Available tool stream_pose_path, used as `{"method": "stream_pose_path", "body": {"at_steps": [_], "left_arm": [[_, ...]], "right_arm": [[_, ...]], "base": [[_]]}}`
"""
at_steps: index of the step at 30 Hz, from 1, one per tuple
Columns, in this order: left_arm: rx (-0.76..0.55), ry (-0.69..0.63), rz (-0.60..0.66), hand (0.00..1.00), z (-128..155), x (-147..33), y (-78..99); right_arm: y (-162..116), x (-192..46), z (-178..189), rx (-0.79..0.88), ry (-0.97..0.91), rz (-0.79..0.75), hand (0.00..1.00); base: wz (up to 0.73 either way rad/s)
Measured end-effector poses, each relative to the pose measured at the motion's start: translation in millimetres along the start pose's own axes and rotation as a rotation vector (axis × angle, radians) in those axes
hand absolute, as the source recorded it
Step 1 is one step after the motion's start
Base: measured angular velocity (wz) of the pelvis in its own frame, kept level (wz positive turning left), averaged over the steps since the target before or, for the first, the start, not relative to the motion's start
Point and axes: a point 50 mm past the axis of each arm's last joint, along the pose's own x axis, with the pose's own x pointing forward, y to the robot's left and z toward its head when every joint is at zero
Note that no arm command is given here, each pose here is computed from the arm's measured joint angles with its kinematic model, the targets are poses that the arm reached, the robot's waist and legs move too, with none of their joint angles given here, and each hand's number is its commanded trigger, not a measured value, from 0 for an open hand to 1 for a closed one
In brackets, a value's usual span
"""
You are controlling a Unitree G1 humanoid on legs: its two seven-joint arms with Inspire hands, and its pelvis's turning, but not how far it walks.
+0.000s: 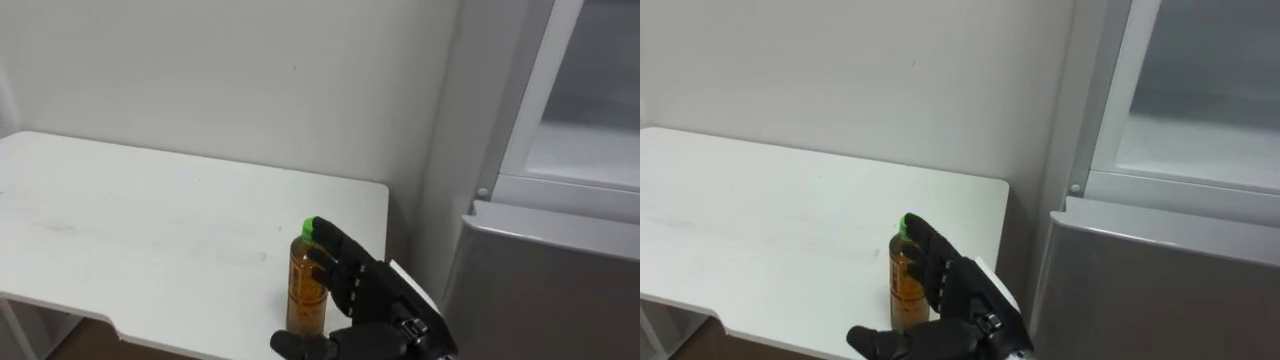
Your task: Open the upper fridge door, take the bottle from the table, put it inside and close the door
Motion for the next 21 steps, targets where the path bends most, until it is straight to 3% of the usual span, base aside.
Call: {"method": "stream_pose_path", "body": {"at_steps": [8, 21], "left_arm": [[0.032, 0.005, 0.007, 0.00, -3.1, -0.4, 1.1], [0.071, 0.012, 0.007, 0.00, -0.4, 0.7, 3.2]], "right_arm": [[-8.0, 10.3, 21.2, 0.001, -0.083, -0.058, 0.00], [-22.7, 7.0, 36.7, -0.081, -0.139, -0.222, 0.00]], "base": [[0.00], [0.03]]}}
